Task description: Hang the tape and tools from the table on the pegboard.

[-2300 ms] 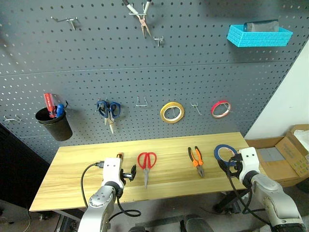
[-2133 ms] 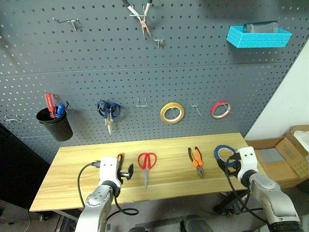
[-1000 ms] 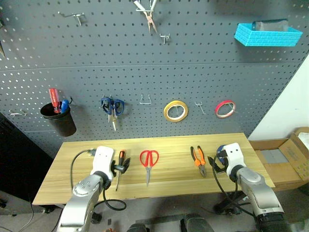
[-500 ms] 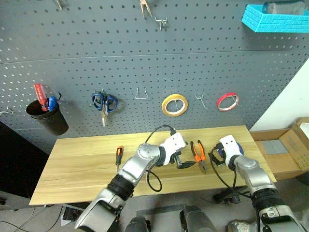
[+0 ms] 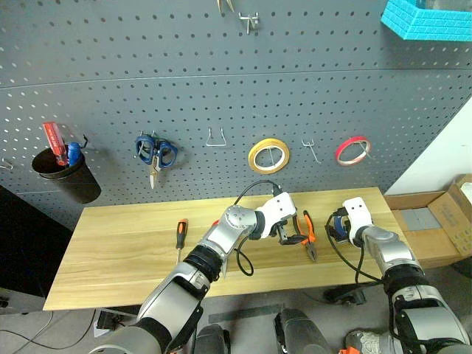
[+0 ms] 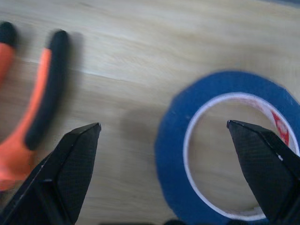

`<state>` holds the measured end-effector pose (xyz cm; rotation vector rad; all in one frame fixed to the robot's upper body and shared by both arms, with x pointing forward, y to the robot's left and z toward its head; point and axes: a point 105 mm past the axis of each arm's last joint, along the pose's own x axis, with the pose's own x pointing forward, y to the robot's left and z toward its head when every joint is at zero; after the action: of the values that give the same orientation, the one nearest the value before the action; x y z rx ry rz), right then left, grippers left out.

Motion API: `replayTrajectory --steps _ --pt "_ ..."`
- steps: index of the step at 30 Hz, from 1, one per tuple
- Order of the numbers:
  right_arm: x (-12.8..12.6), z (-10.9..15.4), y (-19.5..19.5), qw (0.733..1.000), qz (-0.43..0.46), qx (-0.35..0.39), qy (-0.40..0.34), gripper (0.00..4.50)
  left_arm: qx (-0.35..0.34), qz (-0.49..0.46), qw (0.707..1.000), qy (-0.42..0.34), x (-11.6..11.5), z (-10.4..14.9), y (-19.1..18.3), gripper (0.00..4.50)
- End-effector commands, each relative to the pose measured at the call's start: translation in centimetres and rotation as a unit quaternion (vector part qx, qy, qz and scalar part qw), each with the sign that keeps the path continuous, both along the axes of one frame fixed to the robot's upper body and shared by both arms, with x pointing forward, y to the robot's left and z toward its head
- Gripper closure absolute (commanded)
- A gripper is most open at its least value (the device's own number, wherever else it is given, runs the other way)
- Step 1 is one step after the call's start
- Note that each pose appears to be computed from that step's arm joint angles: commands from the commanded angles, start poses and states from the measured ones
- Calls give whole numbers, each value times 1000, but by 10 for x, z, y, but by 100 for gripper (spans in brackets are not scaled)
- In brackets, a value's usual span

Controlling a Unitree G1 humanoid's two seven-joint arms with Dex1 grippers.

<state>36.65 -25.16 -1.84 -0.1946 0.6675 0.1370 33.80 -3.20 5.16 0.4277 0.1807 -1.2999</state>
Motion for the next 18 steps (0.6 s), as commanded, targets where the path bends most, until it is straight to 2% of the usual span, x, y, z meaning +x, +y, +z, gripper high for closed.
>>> replayTrajectory --steps 1,6,9,18 --pt "6 6 -8 999 -30 21 -11 2 -14 -8 1000 -20 1 12 -3 0" --pt "6 0 -3 996 -43 72 8 2 -15 -7 1000 -18 2 13 -4 0" --pt "6 -2 0 996 -37 81 14 50 -22 -5 1000 -13 4 16 -7 0" --pt "7 -3 6 997 -13 73 15 350 -24 -3 1000 -15 6 18 -8 0"
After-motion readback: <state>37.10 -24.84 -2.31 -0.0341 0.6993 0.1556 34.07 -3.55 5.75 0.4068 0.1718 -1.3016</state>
